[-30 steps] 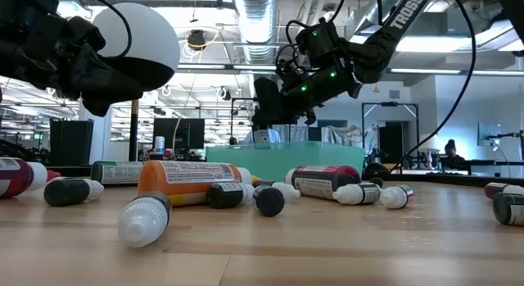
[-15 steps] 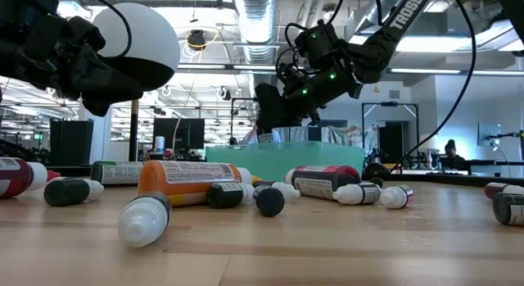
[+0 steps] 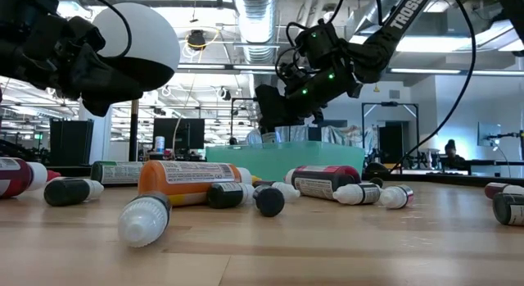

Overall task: Pick & Place food coloring
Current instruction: Put the large black food coloring bottle into the green bin

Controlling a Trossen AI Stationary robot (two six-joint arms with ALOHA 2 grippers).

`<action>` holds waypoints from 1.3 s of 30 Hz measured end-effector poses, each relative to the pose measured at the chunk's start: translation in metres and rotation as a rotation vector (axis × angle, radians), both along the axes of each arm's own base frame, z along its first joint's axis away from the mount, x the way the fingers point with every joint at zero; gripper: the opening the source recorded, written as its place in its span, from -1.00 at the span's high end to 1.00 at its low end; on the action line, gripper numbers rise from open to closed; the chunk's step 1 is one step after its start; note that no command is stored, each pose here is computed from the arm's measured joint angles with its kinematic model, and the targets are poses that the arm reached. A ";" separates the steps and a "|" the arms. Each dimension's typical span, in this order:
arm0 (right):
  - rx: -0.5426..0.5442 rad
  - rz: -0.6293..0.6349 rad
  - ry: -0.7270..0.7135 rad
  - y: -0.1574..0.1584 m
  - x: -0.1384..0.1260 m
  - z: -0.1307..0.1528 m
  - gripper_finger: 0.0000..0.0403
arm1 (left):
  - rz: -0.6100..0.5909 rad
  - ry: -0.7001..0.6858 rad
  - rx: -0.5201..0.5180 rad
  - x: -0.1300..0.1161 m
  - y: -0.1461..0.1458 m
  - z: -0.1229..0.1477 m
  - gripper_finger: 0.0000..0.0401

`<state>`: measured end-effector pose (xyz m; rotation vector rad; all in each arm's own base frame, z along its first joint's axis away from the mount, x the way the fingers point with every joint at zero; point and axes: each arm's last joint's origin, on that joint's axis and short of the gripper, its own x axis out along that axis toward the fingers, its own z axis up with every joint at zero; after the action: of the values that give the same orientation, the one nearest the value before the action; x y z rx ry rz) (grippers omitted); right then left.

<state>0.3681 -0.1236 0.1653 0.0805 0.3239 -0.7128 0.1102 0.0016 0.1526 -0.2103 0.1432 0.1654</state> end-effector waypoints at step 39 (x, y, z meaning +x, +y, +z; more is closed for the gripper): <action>-0.026 -0.070 -0.098 0.009 0.007 0.002 0.41 | 0.008 0.001 0.009 0.000 0.000 0.000 0.31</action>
<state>0.3748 -0.1150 0.1669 0.1019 0.2188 -0.7800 0.1102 0.0019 0.1525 -0.2018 0.1429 0.1739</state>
